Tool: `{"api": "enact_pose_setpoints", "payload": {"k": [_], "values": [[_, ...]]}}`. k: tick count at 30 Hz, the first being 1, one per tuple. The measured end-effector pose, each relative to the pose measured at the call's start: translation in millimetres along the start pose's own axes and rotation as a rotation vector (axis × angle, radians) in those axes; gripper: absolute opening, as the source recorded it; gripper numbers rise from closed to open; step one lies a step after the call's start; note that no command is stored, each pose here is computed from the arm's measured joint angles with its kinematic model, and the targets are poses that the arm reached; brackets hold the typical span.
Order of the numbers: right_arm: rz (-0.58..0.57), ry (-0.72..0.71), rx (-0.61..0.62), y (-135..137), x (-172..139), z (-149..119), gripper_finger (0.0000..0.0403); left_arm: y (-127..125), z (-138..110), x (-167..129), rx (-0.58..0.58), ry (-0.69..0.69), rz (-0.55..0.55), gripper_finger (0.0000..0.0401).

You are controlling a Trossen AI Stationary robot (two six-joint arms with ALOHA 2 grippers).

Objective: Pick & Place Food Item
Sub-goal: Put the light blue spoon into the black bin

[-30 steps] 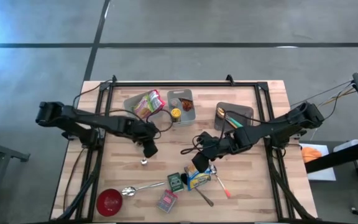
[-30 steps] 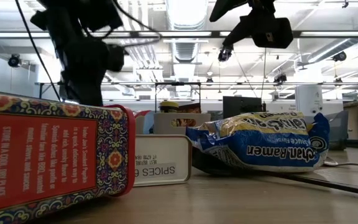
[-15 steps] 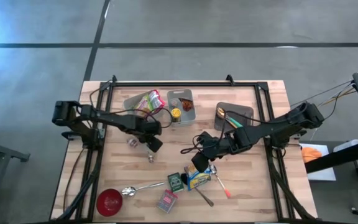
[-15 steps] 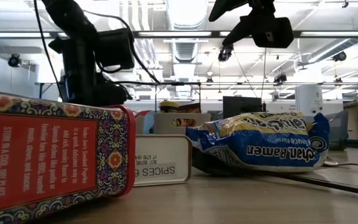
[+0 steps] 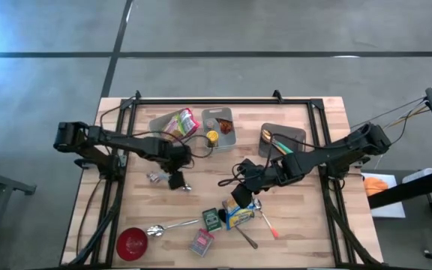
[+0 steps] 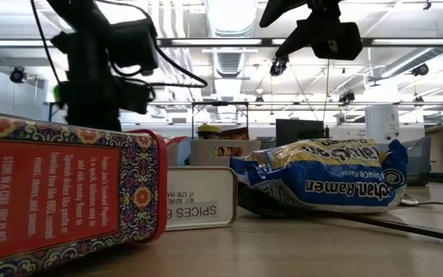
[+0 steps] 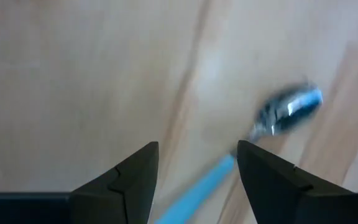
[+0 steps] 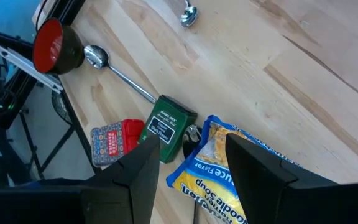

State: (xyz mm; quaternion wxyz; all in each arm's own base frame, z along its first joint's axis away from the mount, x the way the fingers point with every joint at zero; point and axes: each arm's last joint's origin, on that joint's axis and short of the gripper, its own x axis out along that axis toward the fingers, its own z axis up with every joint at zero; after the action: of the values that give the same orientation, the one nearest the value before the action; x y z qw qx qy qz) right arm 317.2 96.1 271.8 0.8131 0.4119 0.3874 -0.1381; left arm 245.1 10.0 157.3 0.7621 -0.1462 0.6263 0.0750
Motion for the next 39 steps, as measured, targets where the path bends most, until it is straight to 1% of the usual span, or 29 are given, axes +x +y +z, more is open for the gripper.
{"api": "enact_pose_setpoints", "payload": {"k": [3, 8, 15, 20, 31, 33, 35, 37, 39], "values": [[-0.001, 0.002, -0.003, 0, 0, 0, 0.0182, -5, -6, -1, 0.113, 0.043, 0.005, 0.0219], [-0.002, 0.004, -0.007, 0, 0, 0, 0.0182, -14, -15, -1, 0.257, 0.096, 0.013, 0.0219], [-0.004, 0.005, -0.008, 0, 0, 0, 0.0182, -18, -19, 0, 0.413, 0.11, 0.12, 0.0219], [-0.003, 0.006, -0.008, 0, 0, 0, 0.0182, -16, -22, 2, 0.456, 0.124, 0.13, 0.0219], [-0.003, 0.006, -0.019, 0, 0, 0, 0.0182, -8, -40, 16, 0.486, 0.19, 0.133, 0.0216], [-0.003, 0.006, -0.023, 0, 0, 0, 0.0182, -7, -42, 19, 0.486, 0.185, 0.13, 0.0206], [-0.003, 0.006, -0.023, 0, 0, 0, 0.0182, -7, -44, 21, 0.486, 0.18, 0.126, 0.0185], [-0.003, 0.006, -0.023, 0, 0, 0, 0.0182, -6, -45, 22, 0.484, 0.176, 0.119, 0.0153], [-0.003, 0.006, -0.023, 0, 0, 0, 0.0182, -7, -46, 22, 0.483, 0.177, 0.112, 0.0113]]}}
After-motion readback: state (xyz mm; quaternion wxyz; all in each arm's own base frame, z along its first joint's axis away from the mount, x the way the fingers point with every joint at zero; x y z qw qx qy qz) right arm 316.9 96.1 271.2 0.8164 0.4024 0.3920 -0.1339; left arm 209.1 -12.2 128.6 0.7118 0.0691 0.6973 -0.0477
